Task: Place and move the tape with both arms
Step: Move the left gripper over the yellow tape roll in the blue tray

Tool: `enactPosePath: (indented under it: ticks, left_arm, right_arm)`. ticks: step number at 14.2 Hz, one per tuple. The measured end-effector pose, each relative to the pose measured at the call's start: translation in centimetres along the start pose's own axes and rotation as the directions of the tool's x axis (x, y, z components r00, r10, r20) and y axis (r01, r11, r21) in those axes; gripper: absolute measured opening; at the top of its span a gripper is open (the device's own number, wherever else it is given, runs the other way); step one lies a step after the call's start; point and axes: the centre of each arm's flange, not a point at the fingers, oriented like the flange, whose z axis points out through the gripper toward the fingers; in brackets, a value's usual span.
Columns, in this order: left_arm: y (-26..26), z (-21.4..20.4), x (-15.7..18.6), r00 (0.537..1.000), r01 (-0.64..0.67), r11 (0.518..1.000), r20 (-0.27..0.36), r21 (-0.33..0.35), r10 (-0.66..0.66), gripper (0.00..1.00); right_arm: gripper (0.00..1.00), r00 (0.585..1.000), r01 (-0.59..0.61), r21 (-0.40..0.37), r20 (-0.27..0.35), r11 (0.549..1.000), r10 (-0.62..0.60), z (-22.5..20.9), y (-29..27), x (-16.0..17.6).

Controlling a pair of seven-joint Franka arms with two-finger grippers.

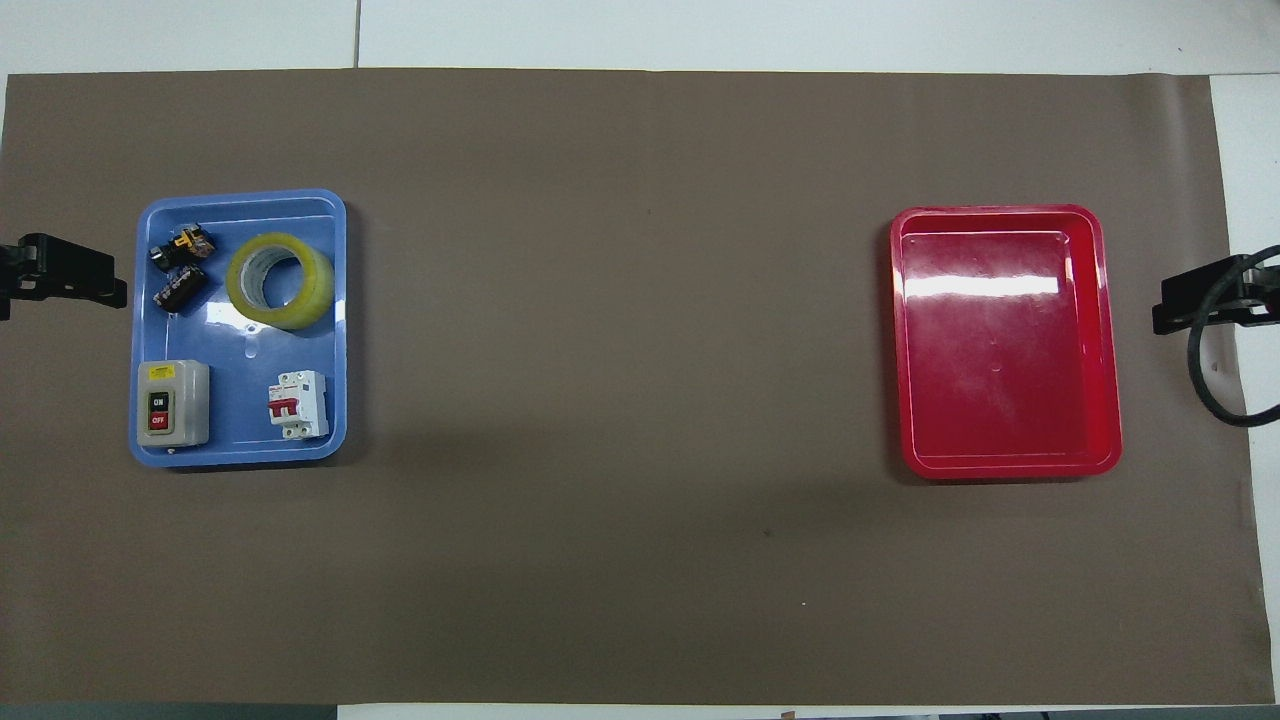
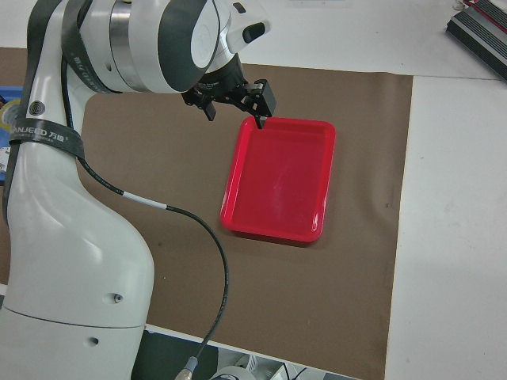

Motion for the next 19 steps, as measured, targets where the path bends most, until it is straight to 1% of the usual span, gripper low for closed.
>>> enactPosePath:
  ticks: [14,19]
  left_arm:
    - [0.11,0.03,0.01,1.0,-0.002,1.0,0.0,-0.001,0.002,1.0]
    - [0.24,0.27,0.6,0.999,-0.004,1.0,-0.037,-0.003,0.004,1.0]
  right_arm:
    - [1.0,1.0,0.019,-0.001,0.0,1.0,-0.019,0.01,-0.96,-0.09]
    - [1.0,1.0,0.019,-0.001,0.001,1.0,-0.019,0.02,-0.96,-0.09]
